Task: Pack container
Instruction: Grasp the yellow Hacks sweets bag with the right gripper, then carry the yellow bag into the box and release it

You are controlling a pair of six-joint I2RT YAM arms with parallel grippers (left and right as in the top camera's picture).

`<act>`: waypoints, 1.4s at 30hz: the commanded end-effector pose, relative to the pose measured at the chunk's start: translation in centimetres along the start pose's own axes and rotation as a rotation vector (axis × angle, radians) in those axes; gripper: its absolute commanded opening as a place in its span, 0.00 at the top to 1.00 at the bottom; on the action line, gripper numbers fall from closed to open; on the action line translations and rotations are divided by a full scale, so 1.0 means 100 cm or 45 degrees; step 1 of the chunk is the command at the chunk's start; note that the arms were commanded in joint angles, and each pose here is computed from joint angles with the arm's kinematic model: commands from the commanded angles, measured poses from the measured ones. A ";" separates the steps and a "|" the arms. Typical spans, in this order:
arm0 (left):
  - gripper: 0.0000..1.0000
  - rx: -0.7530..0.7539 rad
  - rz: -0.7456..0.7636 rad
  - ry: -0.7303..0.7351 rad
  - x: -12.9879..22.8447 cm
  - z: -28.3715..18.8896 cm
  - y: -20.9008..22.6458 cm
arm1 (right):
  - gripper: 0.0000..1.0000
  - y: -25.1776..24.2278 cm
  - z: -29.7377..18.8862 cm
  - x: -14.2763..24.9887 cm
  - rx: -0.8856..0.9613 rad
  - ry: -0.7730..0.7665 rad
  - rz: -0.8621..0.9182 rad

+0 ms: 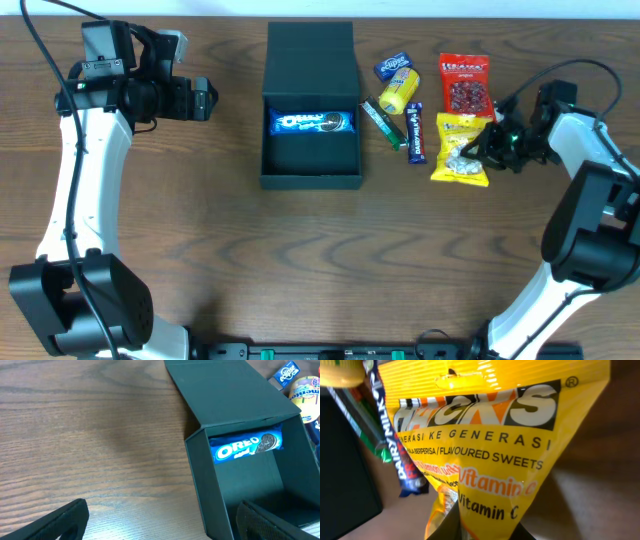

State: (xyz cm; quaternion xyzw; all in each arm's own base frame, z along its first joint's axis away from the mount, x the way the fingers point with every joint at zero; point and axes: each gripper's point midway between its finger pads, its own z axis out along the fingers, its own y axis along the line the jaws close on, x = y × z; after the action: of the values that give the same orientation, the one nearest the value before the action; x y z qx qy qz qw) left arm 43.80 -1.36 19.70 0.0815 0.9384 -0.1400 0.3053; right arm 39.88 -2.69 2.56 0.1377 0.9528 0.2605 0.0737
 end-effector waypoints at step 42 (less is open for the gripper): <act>0.04 0.009 -0.004 0.003 0.002 0.000 -0.001 | 0.97 0.326 0.074 0.068 -0.446 0.052 -0.322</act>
State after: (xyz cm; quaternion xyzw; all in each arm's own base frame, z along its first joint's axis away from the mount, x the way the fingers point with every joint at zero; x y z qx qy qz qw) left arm 43.78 -1.37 19.69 0.0814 0.9385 -0.1401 0.3050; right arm 43.11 27.97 12.76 -0.0107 0.9089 0.3947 0.1342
